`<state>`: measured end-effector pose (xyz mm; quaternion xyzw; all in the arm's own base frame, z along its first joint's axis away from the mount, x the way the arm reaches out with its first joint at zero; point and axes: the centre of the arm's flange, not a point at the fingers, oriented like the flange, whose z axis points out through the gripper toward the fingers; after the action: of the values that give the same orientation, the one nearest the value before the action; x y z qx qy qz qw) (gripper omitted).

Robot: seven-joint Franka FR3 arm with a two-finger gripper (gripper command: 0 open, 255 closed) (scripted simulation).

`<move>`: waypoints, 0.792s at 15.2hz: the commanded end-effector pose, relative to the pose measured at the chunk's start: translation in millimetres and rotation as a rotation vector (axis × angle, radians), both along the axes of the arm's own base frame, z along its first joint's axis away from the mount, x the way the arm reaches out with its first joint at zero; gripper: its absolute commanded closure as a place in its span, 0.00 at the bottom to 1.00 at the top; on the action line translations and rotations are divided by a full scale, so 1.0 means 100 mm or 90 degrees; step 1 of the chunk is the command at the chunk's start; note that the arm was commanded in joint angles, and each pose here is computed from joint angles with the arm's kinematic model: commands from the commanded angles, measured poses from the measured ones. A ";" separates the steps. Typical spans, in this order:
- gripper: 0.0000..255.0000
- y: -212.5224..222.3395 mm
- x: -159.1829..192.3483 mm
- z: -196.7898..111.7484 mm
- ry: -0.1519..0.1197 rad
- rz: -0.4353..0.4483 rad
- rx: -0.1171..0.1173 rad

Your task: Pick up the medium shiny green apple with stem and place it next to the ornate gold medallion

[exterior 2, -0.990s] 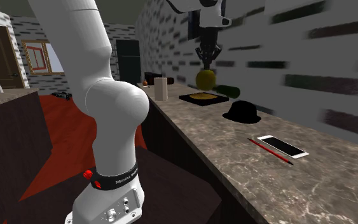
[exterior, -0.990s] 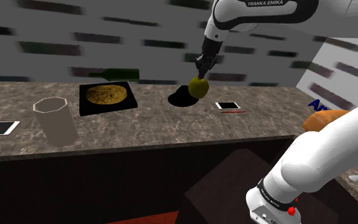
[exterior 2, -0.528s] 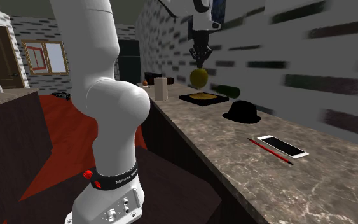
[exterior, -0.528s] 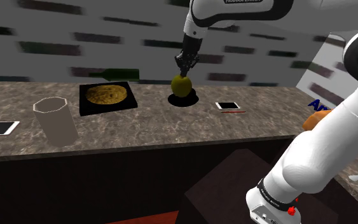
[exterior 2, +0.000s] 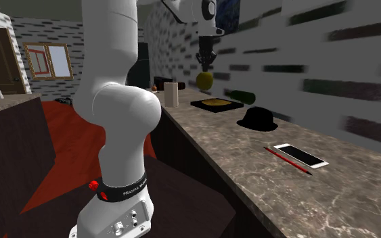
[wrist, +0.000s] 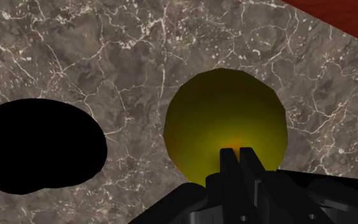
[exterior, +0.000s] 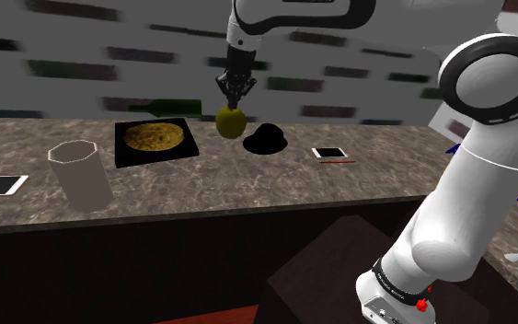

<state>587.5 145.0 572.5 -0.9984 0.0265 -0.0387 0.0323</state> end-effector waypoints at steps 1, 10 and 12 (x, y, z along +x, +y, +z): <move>1.00 0.26 0.13 0.00 0.000 0.000 0.001; 1.00 1.14 0.71 -0.04 0.000 0.000 0.001; 1.00 1.14 0.71 -0.15 0.000 0.000 0.001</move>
<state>657.6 257.4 563.4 -0.9984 0.0267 -0.0385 0.0326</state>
